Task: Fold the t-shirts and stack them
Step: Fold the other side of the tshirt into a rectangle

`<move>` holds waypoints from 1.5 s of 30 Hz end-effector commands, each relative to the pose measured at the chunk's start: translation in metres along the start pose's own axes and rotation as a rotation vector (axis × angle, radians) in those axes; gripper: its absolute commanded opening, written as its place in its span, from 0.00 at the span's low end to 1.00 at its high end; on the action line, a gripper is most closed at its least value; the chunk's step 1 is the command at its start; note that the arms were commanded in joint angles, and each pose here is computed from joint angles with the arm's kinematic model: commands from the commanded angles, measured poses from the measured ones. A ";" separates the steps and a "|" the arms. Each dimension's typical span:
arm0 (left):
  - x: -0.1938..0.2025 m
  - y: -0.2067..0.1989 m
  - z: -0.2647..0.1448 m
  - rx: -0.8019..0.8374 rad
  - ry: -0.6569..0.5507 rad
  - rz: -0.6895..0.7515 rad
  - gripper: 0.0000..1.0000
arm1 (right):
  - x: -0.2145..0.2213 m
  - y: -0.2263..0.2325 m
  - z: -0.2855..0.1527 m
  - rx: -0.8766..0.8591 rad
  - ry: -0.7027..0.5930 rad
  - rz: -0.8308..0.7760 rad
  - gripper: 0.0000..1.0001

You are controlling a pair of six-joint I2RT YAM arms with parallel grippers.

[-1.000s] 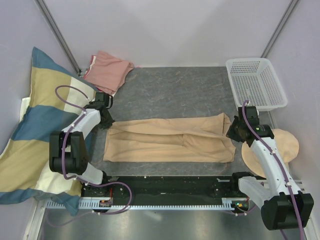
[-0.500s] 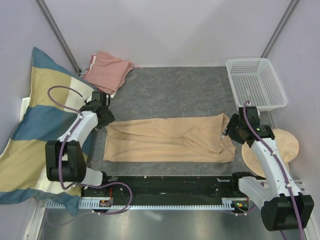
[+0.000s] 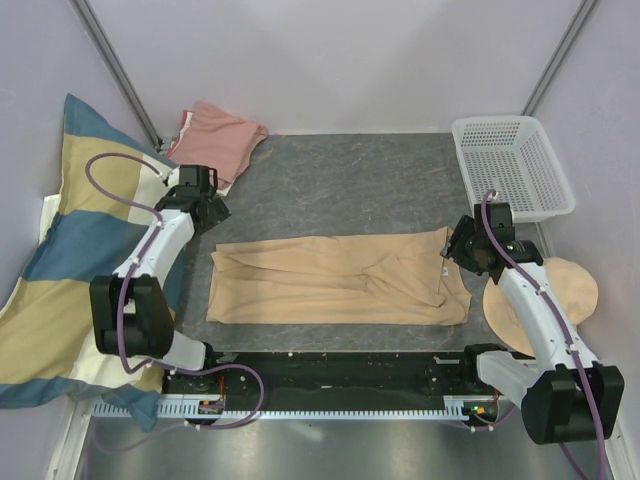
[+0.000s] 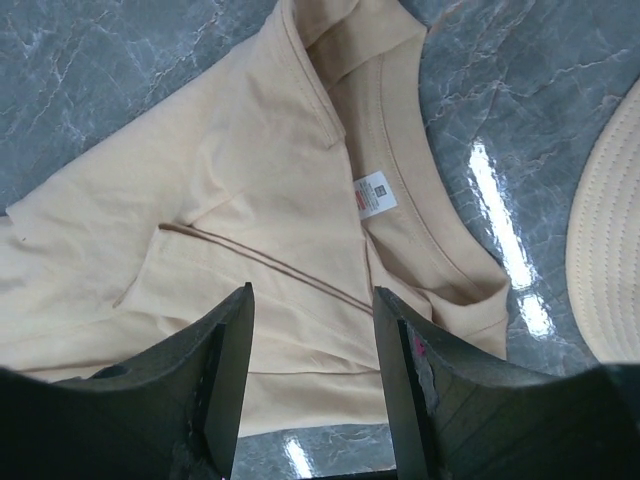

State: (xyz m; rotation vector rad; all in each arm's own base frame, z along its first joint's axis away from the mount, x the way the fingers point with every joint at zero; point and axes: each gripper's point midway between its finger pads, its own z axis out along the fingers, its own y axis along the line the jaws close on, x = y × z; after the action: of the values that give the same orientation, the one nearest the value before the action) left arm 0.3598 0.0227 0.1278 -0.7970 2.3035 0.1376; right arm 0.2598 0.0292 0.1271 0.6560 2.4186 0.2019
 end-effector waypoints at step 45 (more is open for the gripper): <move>0.097 0.030 -0.006 0.052 0.156 -0.049 0.79 | 0.002 0.022 0.025 -0.101 0.030 -0.046 0.60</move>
State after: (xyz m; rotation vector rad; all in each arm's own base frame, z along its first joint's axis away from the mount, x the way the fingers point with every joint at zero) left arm 0.2774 -0.0018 0.0563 -0.8248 2.4788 0.0243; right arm 0.2790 0.0462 0.1134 0.5803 2.4405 0.2959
